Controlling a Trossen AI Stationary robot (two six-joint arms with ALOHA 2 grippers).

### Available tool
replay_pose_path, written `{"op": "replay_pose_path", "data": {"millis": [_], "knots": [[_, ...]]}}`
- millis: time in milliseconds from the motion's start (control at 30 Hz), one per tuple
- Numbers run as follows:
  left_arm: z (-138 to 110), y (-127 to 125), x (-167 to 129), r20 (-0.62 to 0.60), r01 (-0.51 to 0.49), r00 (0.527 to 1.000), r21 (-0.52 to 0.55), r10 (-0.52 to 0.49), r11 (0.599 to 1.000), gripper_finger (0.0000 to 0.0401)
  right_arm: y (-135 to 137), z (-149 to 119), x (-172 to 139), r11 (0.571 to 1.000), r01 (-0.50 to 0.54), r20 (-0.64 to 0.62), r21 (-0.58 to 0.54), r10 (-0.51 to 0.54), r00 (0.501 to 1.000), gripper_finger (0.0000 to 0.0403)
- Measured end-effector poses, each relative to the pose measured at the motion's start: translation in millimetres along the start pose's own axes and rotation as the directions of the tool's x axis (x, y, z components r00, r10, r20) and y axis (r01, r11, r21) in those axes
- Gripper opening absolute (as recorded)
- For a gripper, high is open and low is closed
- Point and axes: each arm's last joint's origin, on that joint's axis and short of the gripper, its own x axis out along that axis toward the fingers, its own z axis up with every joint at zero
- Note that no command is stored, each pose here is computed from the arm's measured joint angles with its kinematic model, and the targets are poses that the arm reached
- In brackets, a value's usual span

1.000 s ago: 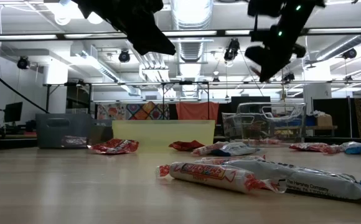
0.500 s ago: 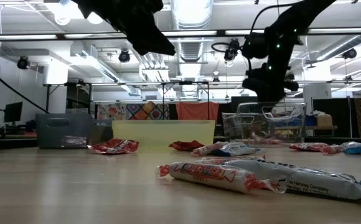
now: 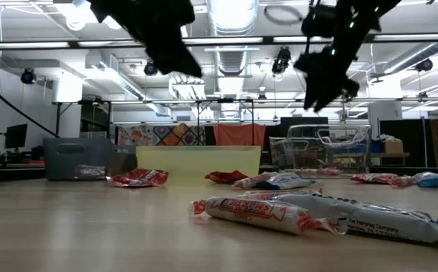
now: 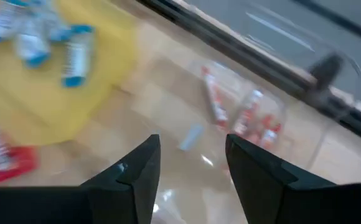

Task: Sort candy
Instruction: Put the red candy into the black bin

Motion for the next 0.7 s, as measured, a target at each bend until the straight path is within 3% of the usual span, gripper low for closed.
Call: {"op": "replay_pose_path", "data": {"millis": [200, 433, 533, 700], "knots": [[-22.1, -7.7, -2.0, -0.231, -0.002, 0.973, -0.122, -0.027, 0.993, 0.007, 39.7, -14.6, -37.5, 0.978, -0.157, 0.086, -0.139, 0.169, 0.982, 0.0155], [-43.5, -27.4, -8.6, -0.455, -0.079, 0.888, -0.298, -0.069, 0.951, 0.007, 81.4, -34.7, -54.8, 0.94, -0.212, 0.135, -0.267, 0.254, 0.958, 0.0137], [-46.7, -38.6, -9.9, -0.487, -0.107, 0.87, -0.336, -0.075, 0.936, 0.007, 94.3, -41.3, -57.1, 0.922, -0.239, 0.132, -0.303, 0.289, 0.948, 0.0131], [-47.0, -49.9, -9.6, -0.481, -0.171, 0.877, -0.3, 0.006, 0.938, 0.0073, 107.4, -51.2, -60.1, 0.903, -0.281, 0.103, -0.325, 0.329, 0.939, 0.0131]]}}
